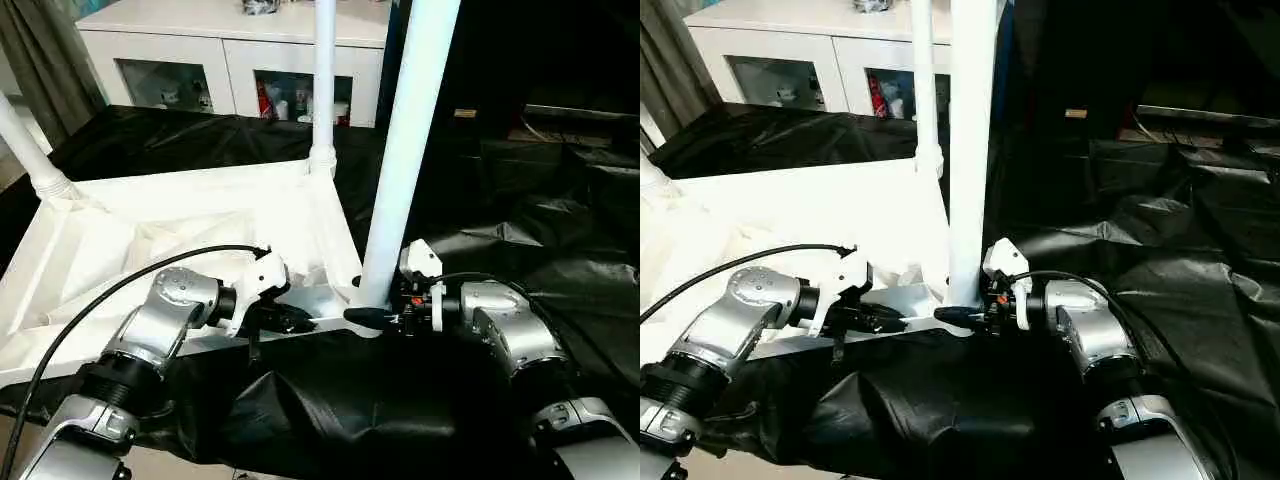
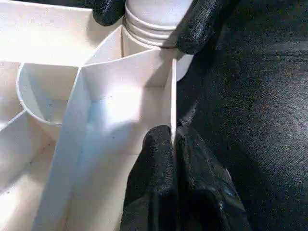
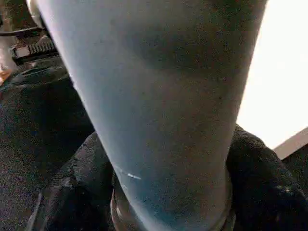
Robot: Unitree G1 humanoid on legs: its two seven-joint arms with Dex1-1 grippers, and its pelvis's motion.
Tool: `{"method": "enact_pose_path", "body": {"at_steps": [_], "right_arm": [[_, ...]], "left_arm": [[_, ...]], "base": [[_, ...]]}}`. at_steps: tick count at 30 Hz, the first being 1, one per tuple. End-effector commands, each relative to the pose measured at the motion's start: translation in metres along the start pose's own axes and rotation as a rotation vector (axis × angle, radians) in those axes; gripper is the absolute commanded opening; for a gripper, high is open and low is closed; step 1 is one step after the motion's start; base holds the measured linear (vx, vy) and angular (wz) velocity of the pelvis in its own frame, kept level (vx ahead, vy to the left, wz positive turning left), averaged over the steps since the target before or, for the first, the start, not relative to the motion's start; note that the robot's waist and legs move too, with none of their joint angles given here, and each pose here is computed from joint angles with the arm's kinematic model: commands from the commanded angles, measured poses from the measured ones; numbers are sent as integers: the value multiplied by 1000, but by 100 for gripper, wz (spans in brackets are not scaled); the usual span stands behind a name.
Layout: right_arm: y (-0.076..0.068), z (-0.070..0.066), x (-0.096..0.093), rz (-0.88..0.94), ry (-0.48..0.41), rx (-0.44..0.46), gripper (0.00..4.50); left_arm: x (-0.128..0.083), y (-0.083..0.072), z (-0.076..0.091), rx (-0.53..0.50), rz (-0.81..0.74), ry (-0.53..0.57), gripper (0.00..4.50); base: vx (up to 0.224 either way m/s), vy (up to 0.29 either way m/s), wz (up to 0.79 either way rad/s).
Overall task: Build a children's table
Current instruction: Rotate leg to tighten
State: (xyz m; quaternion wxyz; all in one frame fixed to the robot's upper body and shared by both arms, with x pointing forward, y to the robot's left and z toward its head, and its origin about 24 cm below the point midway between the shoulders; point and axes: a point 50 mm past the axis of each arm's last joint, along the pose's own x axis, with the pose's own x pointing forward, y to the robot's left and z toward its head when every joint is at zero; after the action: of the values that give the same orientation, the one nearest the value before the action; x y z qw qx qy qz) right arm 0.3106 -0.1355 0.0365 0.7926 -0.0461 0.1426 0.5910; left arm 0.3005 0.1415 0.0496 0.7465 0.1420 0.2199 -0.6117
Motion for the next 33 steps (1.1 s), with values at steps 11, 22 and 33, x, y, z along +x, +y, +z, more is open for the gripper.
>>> {"method": "enact_pose_path", "body": {"at_steps": [11,22,33], "right_arm": [[-1,-28,50,-517,-10,239,275],[11,-10,77,-413,-97,254,367],[3,-9,36,-187,-64,149,394]], "left_arm": [[40,24,25,-73,342,-98,0],[60,16,38,-75,281,-168,0],[32,2,16,-28,78,-111,0]], "base": [[0,0,0],[0,0,0],[0,0,0]]}}
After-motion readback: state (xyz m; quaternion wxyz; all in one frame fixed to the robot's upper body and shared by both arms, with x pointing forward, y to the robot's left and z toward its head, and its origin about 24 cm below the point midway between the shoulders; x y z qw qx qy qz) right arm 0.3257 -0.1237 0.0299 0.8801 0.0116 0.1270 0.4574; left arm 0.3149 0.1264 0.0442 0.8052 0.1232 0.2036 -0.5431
